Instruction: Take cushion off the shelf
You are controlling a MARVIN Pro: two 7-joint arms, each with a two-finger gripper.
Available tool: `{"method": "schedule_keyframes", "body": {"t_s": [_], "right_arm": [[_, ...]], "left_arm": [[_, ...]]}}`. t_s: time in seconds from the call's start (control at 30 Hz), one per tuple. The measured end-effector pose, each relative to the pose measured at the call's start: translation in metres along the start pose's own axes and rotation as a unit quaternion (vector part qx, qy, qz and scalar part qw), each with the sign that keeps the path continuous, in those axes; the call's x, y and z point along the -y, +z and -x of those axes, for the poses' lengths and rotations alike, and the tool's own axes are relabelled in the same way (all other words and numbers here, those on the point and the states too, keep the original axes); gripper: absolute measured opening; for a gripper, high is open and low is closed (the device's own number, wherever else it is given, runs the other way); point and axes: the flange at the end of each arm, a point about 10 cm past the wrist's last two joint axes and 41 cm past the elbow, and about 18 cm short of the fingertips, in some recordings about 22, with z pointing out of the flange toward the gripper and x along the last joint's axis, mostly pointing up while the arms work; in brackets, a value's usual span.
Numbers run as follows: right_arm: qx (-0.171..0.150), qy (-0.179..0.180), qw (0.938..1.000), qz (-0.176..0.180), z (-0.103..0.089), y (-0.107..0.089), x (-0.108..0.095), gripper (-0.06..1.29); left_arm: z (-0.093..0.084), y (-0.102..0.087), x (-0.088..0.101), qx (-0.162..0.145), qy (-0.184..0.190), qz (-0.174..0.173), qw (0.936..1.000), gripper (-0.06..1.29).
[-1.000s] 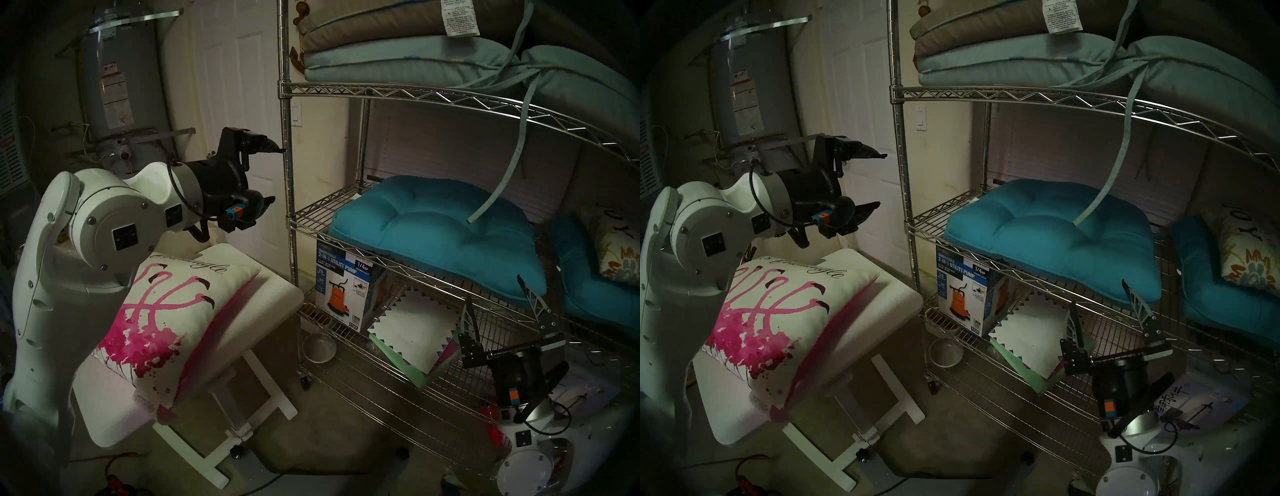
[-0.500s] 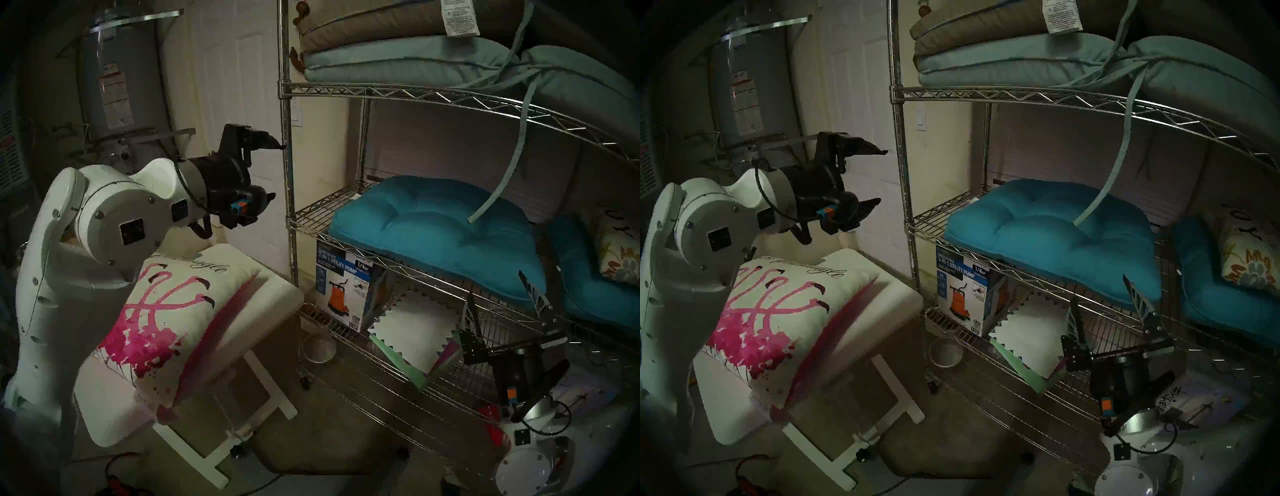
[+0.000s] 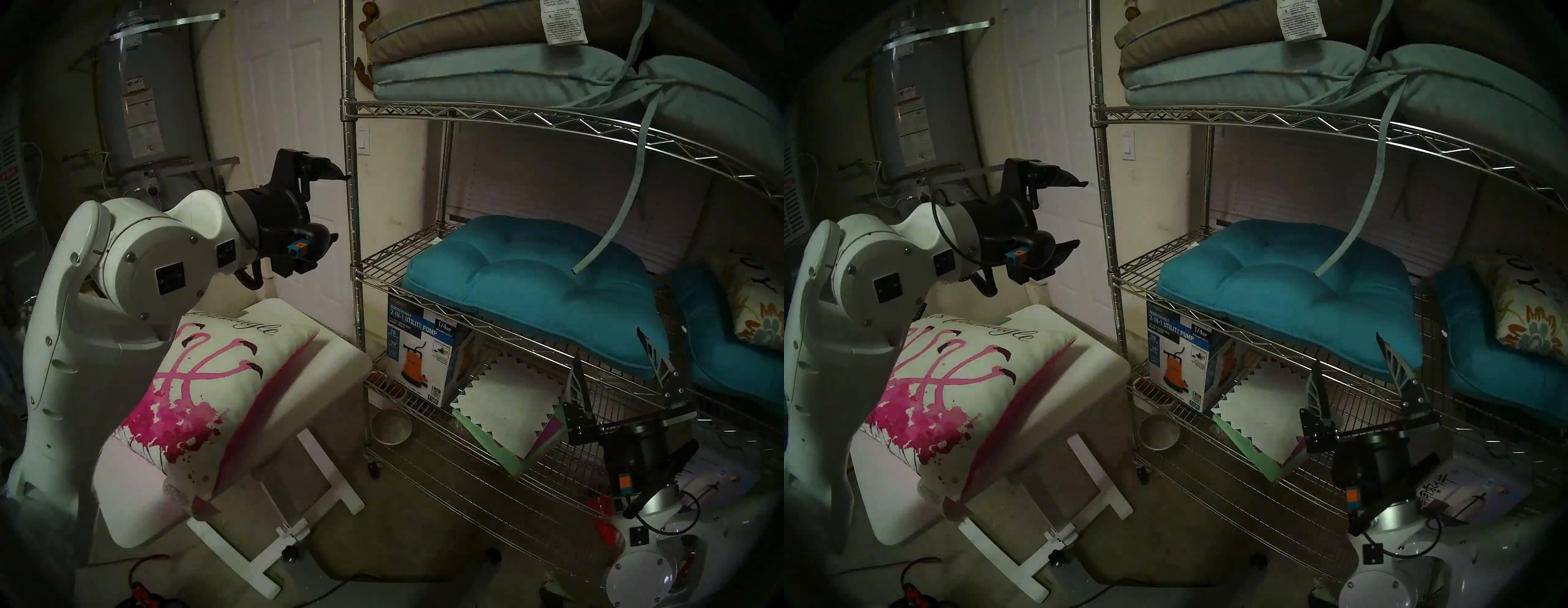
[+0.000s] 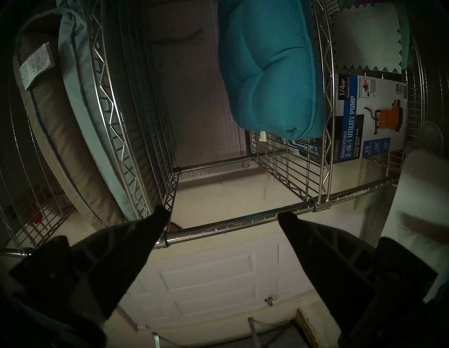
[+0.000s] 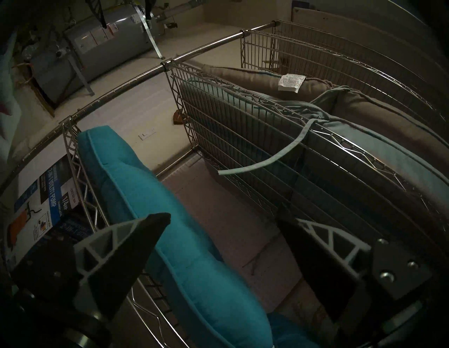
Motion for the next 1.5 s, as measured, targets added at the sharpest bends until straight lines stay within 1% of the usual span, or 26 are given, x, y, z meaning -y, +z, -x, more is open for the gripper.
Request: {"method": "schedule_keyframes", "body": {"t_s": [0.4, 0.53, 0.67, 0.73, 0.87, 0.9, 1.1, 1.13, 1.17, 1.37, 1.5], "right_arm": [[0.0, -0.013, 0.9999, 0.001, -0.005, 0.0, -0.002, 1.22], [-0.003, -0.023, 0.9997, 0.006, -0.004, 0.003, -0.003, 1.22], [-0.006, -0.053, 0.9984, 0.018, 0.01, 0.01, -0.003, 1.22], [-0.005, -0.072, 0.9971, 0.023, 0.019, 0.014, -0.003, 1.22], [0.0, -0.115, 0.9927, 0.035, 0.042, 0.023, -0.004, 1.22], [0.002, -0.131, 0.9905, 0.04, 0.051, 0.026, -0.005, 1.22], [0.011, -0.178, 0.983, 0.047, 0.076, 0.035, -0.008, 1.22], [0.011, -0.18, 0.9824, 0.047, 0.078, 0.036, -0.008, 1.22], [0.014, -0.191, 0.9804, 0.047, 0.084, 0.037, -0.009, 1.22], [0.02, -0.214, 0.9755, 0.044, 0.098, 0.038, -0.01, 1.22], [0.023, -0.221, 0.9743, 0.039, 0.101, 0.036, -0.009, 1.22]], "left_arm": [[-0.001, 0.003, 0.002, 0.007, -0.002, 0.002, 1.0, 1.27], [-0.001, 0.004, 0.003, 0.009, -0.003, 0.002, 1.0, 1.27], [-0.001, 0.005, 0.003, 0.011, -0.003, 0.003, 0.9999, 1.27], [-0.001, 0.005, 0.004, 0.012, -0.003, 0.003, 0.9999, 1.27], [-0.002, 0.006, 0.004, 0.014, -0.004, 0.004, 0.9999, 1.27], [-0.001, 0.006, 0.004, 0.015, -0.004, 0.004, 0.9999, 1.27], [-0.002, 0.007, 0.005, 0.018, -0.005, 0.005, 0.9998, 1.27], [-0.002, 0.007, 0.005, 0.018, -0.005, 0.005, 0.9998, 1.27], [-0.002, 0.007, 0.006, 0.019, -0.005, 0.005, 0.9998, 1.27], [-0.002, 0.008, 0.006, 0.022, -0.006, 0.006, 0.9997, 1.27], [-0.002, 0.009, 0.007, 0.023, -0.006, 0.007, 0.9997, 1.27]]}}
